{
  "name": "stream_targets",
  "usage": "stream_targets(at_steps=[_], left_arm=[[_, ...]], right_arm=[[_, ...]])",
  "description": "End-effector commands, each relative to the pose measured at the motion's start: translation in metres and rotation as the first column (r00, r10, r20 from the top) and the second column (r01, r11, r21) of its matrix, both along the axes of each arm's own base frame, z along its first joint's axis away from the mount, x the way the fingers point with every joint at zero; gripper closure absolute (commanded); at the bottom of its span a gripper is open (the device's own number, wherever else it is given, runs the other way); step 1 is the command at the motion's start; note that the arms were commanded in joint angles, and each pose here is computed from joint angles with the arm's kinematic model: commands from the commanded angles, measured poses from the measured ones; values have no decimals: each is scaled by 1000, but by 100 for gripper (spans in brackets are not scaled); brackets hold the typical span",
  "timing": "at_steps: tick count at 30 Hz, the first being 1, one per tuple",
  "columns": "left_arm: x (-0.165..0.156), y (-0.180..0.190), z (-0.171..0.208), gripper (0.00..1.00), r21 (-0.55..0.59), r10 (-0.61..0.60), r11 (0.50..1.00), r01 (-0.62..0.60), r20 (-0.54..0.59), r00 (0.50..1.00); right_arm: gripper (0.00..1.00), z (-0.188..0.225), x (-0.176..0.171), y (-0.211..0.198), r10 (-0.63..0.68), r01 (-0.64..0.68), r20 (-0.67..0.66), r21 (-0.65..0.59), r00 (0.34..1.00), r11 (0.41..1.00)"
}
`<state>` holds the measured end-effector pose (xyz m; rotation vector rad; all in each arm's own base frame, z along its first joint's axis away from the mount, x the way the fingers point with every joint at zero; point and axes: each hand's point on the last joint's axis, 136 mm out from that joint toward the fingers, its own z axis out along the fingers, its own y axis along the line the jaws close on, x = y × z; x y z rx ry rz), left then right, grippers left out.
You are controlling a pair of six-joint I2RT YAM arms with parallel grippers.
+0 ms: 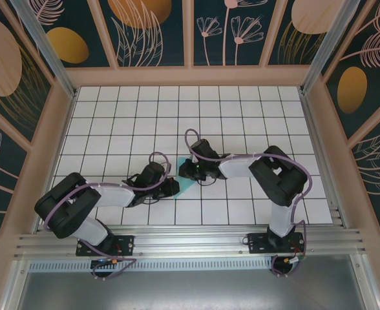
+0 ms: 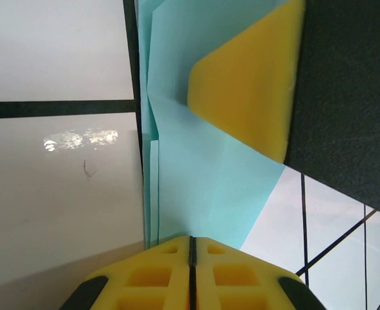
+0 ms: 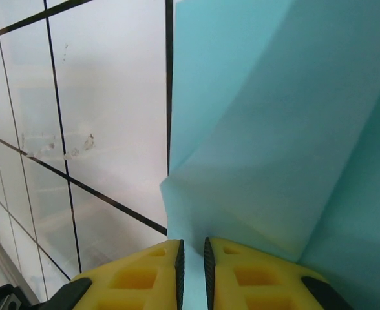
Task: Fold a paper plane with a square sheet of paper (pick it up from the middle)
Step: Fourth fold the wing at the center of the table.
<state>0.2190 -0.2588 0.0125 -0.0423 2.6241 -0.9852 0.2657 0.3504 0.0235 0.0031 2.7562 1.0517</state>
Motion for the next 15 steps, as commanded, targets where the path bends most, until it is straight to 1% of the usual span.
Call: stream_targets(at_steps=[1, 4, 10, 15], left_arm=[[-31, 34, -46, 90, 180, -1, 983, 26, -139, 990], [-31, 34, -47, 95, 189, -3, 981, 30, -141, 990], [-30, 34, -48, 95, 193, -3, 981, 30, -140, 990], [-30, 34, -50, 95, 203, -9, 978, 38, -144, 990]], right_arm=[[80, 21, 6, -16, -53, 54, 62, -25, 997, 998], [83, 33, 5, -16, -37, 36, 92, 15, 995, 999], [89, 31, -14, 7, 63, -68, 61, 92, 996, 993], [90, 7, -16, 8, 64, -65, 26, 45, 998, 997]])
